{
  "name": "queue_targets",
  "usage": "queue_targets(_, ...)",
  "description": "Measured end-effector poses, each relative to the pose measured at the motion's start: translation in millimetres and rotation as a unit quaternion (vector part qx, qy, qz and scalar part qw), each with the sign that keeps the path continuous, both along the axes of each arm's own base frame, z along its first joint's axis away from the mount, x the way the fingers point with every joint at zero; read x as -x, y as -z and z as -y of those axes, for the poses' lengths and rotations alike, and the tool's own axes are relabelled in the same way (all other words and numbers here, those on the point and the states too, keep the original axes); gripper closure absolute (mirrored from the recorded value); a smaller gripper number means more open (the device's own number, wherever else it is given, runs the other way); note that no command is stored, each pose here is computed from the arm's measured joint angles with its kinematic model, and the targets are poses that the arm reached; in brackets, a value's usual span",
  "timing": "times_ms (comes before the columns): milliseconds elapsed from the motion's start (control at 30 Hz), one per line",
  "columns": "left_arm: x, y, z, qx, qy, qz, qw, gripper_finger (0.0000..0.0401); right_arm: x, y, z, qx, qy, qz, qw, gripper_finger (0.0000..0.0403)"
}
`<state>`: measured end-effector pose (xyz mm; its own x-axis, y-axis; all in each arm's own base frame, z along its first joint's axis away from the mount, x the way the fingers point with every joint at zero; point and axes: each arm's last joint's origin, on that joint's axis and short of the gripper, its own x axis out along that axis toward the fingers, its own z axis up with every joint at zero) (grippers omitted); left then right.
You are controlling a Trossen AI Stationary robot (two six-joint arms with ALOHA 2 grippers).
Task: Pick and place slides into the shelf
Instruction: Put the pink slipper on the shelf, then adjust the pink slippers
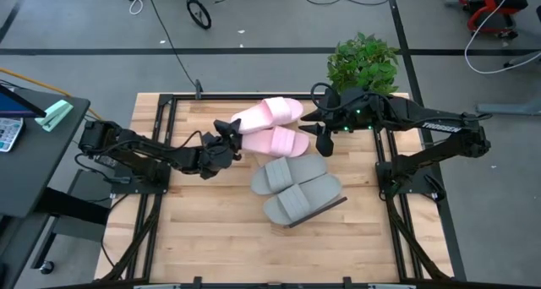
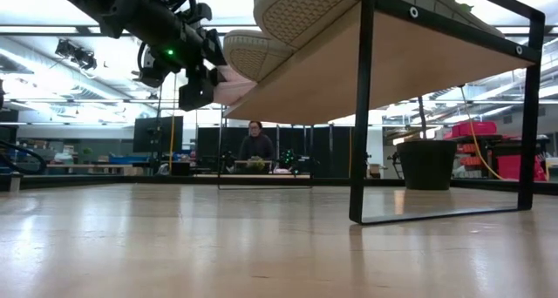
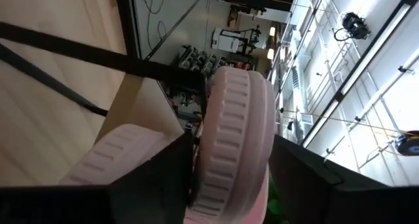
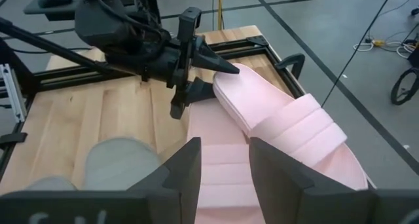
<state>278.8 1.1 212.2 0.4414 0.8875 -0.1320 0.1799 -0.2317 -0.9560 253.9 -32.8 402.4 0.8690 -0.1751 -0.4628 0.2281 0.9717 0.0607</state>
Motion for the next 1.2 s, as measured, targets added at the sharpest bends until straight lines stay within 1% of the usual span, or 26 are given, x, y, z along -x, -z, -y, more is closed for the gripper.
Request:
queue_targets(233, -0.5, -4.4, 15.0, -0.008, 0.018, 0.014, 1.000, 0.0177, 0.0, 0.0, 0.0, 0.001, 0.000, 0.000, 1.000, 0.0269)
queue_targets(367, 1.7, -4.5, 22.2, -0.021, 0.001, 0.008, 1.000, 0.0171, 0.1, 0.2, 0.0, 0.001, -0.001, -0.001, 1.000, 0.0269)
queue_targets(467, 2.3, -4.4, 24.7, -0.024, 0.000, 0.006, 1.000, 0.0165, 0.1, 0.2, 0.0, 0.001, -0.001, -0.002, 1.000, 0.0269)
queue_targets(600, 3.3, -5.3, 29.7, -0.030, 0.009, -0.005, 0.999, 0.0155, -0.2, 0.3, -2.7, 0.003, -0.007, -0.002, 1.000, 0.0269)
queue_targets(933, 6.1, -6.6, 47.4, -0.032, 0.040, -0.004, 0.999, 0.0126, -0.8, 0.6, -10.5, 0.004, -0.023, -0.004, 1.000, 0.0269)
queue_targets(1100, 11.8, -11.0, 59.4, -0.044, 0.038, -0.005, 0.998, 0.0121, -0.7, 0.8, -10.4, 0.004, -0.023, -0.005, 1.000, 0.0269)
queue_targets(1133, 13.3, -12.7, 62.0, -0.047, 0.041, -0.008, 0.998, 0.0121, -0.6, 0.8, -10.4, 0.004, -0.023, -0.006, 1.000, 0.0269)
queue_targets(1200, 16.6, -15.5, 67.1, -0.067, 0.052, -0.040, 0.996, 0.0121, -0.5, 1.2, -10.4, 0.004, -0.023, -0.008, 1.000, 0.0269)
